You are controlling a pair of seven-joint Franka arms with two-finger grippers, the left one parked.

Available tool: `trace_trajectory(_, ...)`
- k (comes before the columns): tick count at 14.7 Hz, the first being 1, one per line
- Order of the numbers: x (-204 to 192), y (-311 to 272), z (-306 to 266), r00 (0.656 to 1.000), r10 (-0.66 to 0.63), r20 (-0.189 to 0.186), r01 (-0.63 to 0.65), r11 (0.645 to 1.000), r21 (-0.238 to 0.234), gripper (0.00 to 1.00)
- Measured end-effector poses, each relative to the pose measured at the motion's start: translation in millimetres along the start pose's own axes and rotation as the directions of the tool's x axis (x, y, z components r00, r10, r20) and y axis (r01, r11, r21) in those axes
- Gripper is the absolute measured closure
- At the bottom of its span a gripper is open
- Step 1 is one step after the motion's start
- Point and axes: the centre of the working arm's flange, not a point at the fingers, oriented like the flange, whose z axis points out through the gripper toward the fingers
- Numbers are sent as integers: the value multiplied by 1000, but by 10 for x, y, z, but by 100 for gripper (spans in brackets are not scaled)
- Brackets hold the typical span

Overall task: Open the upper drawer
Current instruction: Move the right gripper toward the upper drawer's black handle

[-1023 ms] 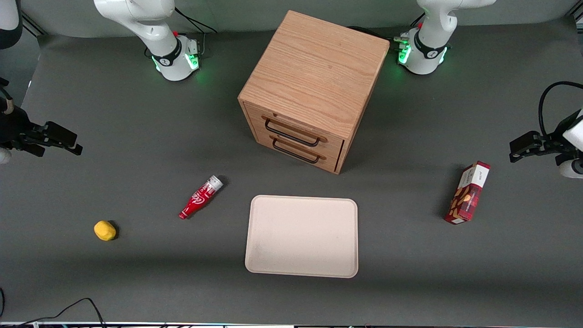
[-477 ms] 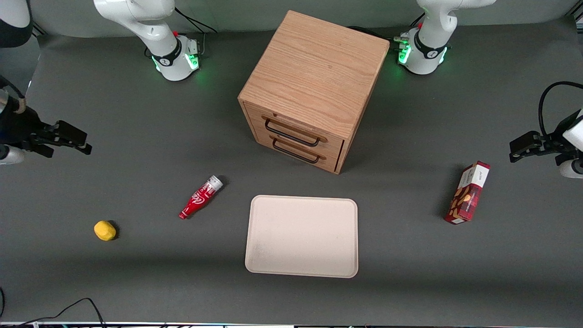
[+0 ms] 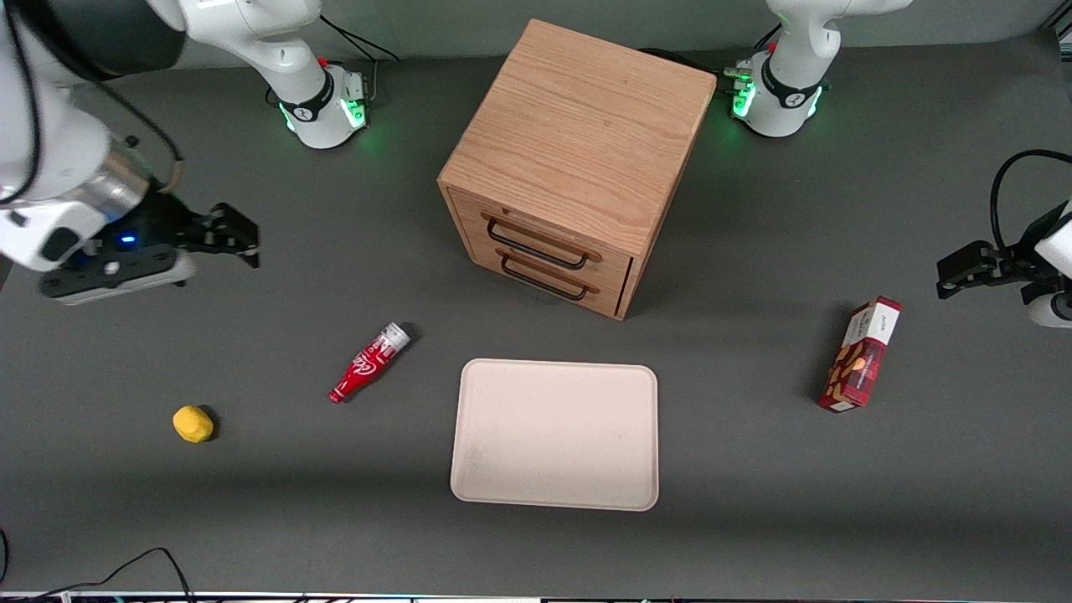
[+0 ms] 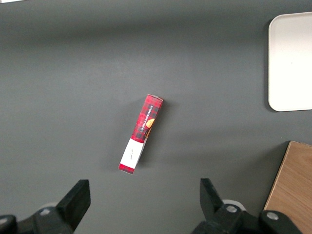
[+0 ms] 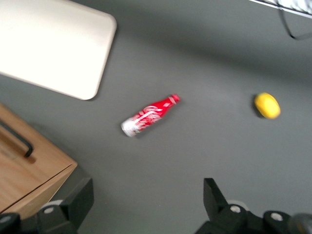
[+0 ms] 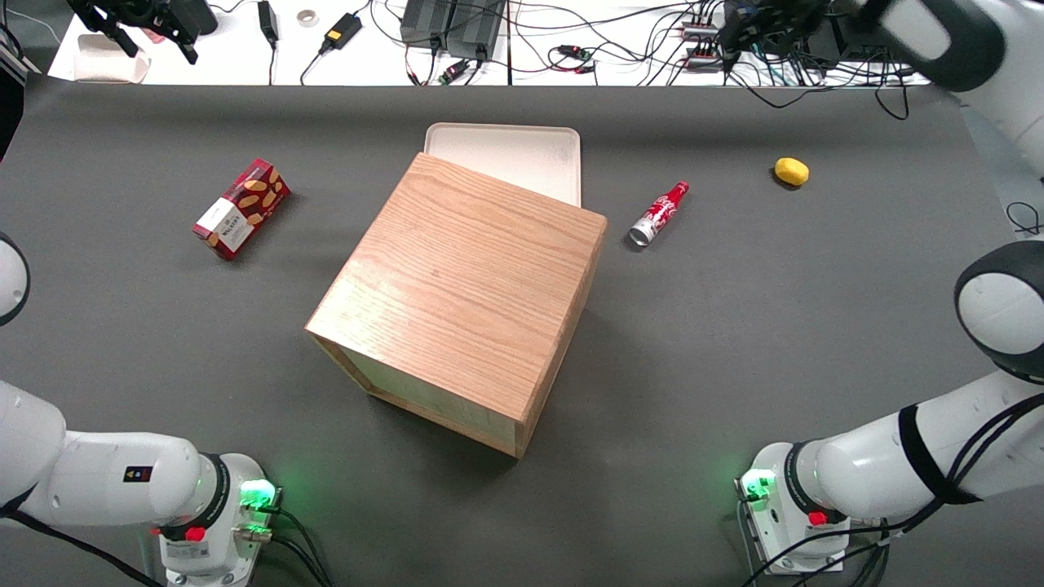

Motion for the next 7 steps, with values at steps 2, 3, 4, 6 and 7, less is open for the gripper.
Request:
trace_trajectory(2, 77, -501, 45, 996, -92, 1, 92, 996, 8, 0)
trace_trajectory(3, 107, -787, 92, 990, -141, 4, 141, 990, 17, 0)
trace_trajectory(4, 135, -1061, 148, 982, -188, 8, 188, 982, 29, 0)
trace_trajectory(6, 192, -1545, 311, 962, -271, 23, 269, 961, 61, 0)
trace_trajectory(7, 218, -1740, 419, 952, -304, 33, 300, 951, 79, 0)
